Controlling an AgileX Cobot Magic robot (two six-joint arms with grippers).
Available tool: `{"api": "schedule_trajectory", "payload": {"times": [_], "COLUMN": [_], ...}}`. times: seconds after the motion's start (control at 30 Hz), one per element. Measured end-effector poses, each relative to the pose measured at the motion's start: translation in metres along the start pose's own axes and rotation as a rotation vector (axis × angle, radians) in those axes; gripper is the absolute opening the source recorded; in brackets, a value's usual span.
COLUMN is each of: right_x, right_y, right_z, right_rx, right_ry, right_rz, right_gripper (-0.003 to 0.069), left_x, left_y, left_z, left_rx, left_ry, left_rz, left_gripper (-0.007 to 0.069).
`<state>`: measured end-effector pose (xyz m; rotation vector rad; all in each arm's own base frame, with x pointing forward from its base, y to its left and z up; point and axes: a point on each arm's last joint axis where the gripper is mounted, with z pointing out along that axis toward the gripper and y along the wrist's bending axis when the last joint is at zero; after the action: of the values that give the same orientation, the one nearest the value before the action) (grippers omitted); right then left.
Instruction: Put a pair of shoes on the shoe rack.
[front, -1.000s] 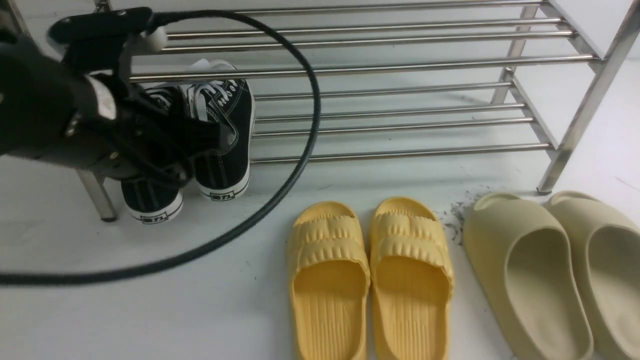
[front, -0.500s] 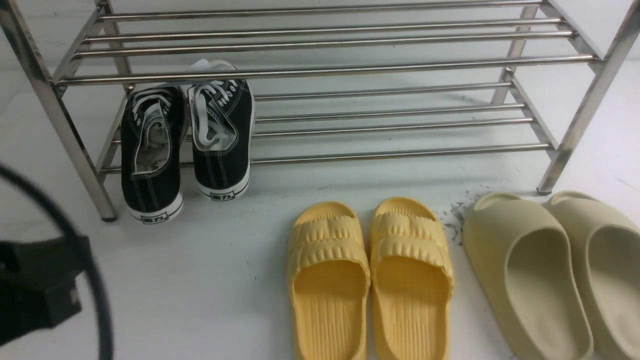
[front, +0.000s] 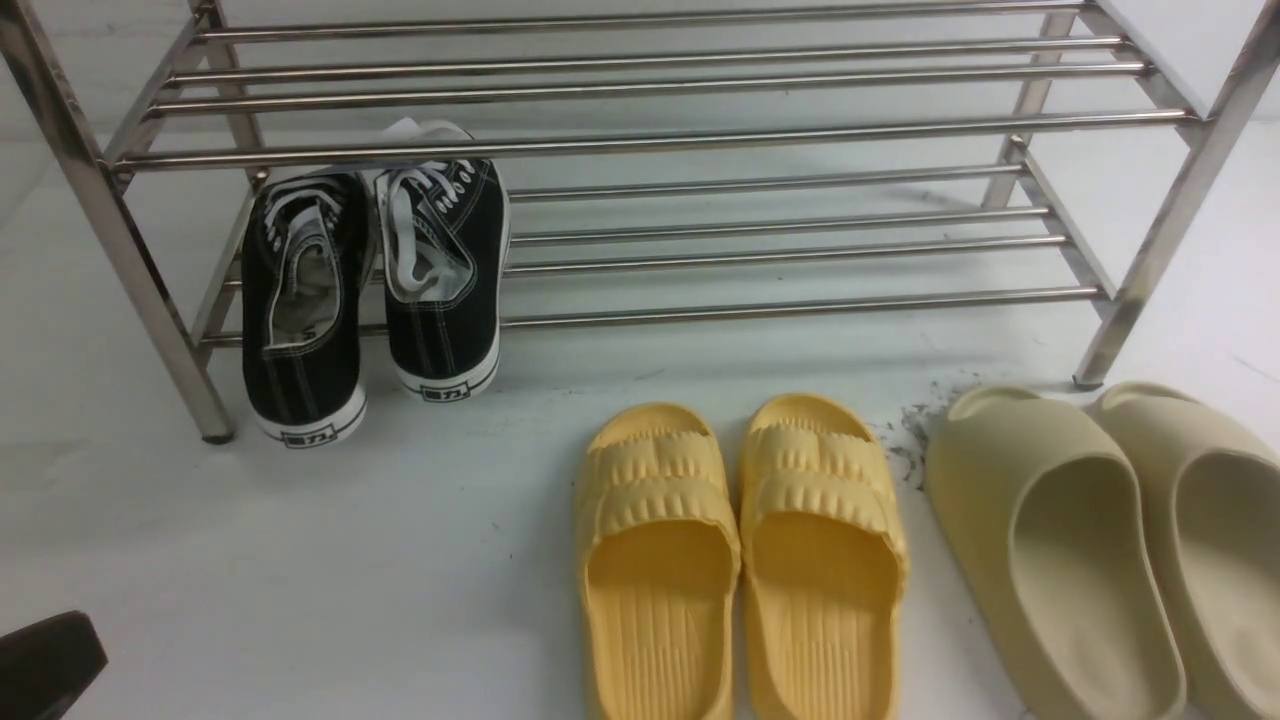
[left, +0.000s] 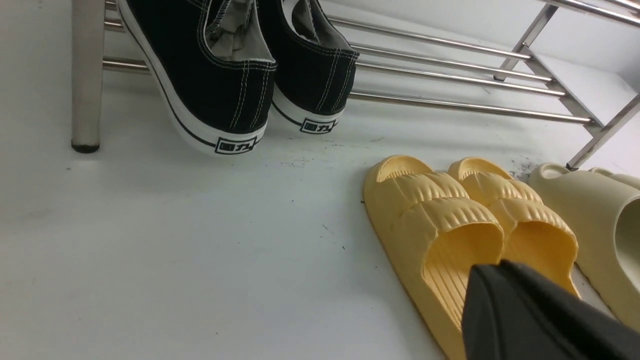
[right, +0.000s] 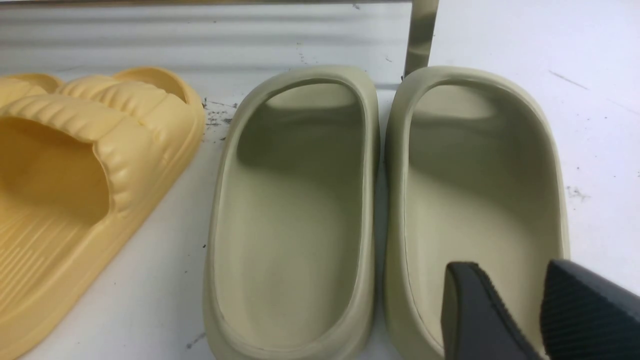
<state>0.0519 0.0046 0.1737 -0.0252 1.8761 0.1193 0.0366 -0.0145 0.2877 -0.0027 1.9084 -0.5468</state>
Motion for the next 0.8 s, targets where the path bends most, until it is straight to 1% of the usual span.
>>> {"api": "schedule_trajectory", "payload": {"times": [0.3, 0.53, 0.6, 0.7, 0.8], "right_x": [0.0, 0.0, 0.0, 0.0, 0.0], "right_y": [0.0, 0.0, 0.0, 0.0, 0.0], "right_z": [0.0, 0.0, 0.0, 0.0, 0.0], "right_rx": [0.0, 0.0, 0.0, 0.0, 0.0], "right_ry": [0.0, 0.0, 0.0, 0.0, 0.0], "right_rz": [0.0, 0.0, 0.0, 0.0, 0.0], "right_gripper": [0.0246, 0.0246, 0.0246, 0.0246, 0.0246], "left_x": [0.001, 0.003, 0.007, 0.017, 0.031], "left_y": [0.001, 0.004, 0.008, 0.015, 0.023], "left_z": [0.001, -0.001, 0.0, 0.003, 0.009], "left_rx": [-0.005, -0.038, -0.079, -0.147, -0.219], "left_ry": [0.009, -0.015, -0.054, -0.161, -0.234], "left_rz": [0.001, 0.041, 0.069, 0.122, 0.134], "left_gripper": [-0.0013, -0.0013, -0.0013, -0.0013, -0.0013]}}
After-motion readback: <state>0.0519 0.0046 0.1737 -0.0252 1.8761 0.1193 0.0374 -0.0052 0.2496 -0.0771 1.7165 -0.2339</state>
